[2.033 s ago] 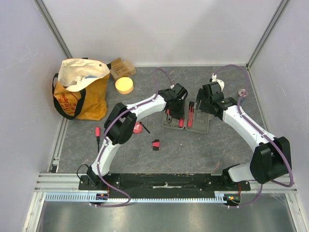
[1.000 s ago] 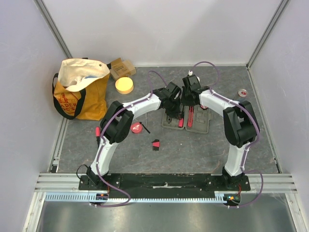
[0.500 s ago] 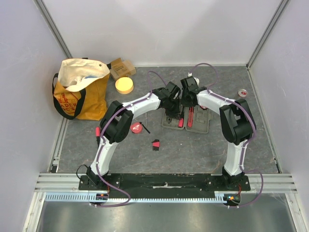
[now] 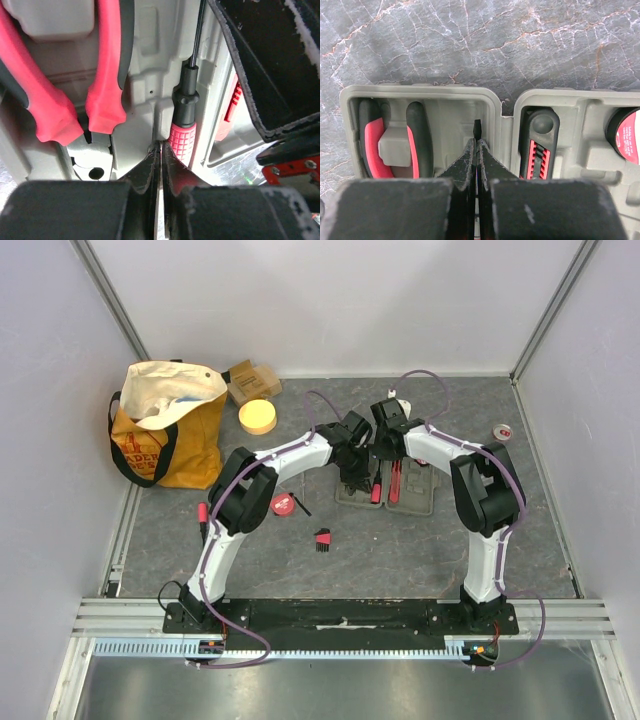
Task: Pack the tool kit
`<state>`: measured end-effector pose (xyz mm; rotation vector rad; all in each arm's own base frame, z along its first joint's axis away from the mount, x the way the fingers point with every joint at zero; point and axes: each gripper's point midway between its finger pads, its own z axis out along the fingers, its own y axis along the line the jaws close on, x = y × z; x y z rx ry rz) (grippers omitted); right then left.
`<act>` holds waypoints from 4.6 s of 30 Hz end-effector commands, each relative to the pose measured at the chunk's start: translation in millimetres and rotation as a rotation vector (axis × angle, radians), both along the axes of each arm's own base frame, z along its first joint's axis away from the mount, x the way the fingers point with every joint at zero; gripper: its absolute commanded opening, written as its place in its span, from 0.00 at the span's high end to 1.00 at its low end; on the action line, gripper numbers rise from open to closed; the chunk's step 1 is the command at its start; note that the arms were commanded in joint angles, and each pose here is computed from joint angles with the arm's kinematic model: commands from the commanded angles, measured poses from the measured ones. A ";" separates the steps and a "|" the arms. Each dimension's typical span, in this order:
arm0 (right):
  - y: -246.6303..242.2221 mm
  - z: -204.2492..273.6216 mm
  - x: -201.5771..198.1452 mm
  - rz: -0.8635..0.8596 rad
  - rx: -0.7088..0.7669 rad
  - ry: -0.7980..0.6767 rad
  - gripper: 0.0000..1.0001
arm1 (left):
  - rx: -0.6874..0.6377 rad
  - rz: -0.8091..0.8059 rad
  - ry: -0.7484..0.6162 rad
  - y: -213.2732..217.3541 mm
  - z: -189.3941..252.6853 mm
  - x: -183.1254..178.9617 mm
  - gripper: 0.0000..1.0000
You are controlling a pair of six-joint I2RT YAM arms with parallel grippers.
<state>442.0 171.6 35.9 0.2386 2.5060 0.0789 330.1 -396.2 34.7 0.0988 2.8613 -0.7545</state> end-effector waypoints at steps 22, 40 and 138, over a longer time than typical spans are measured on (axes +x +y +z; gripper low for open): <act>10.9 128.9 10.4 -0.005 0.132 -0.214 0.67 | 0.031 0.192 -0.345 100.2 138.5 34.5 0.69; 34.0 104.3 -25.1 0.122 0.170 -0.131 0.39 | 0.532 0.655 -0.225 373.5 57.2 -55.1 0.10; -79.1 133.7 -77.4 -0.122 0.077 -0.221 0.39 | -0.073 -0.168 -0.358 -19.9 40.3 63.4 0.94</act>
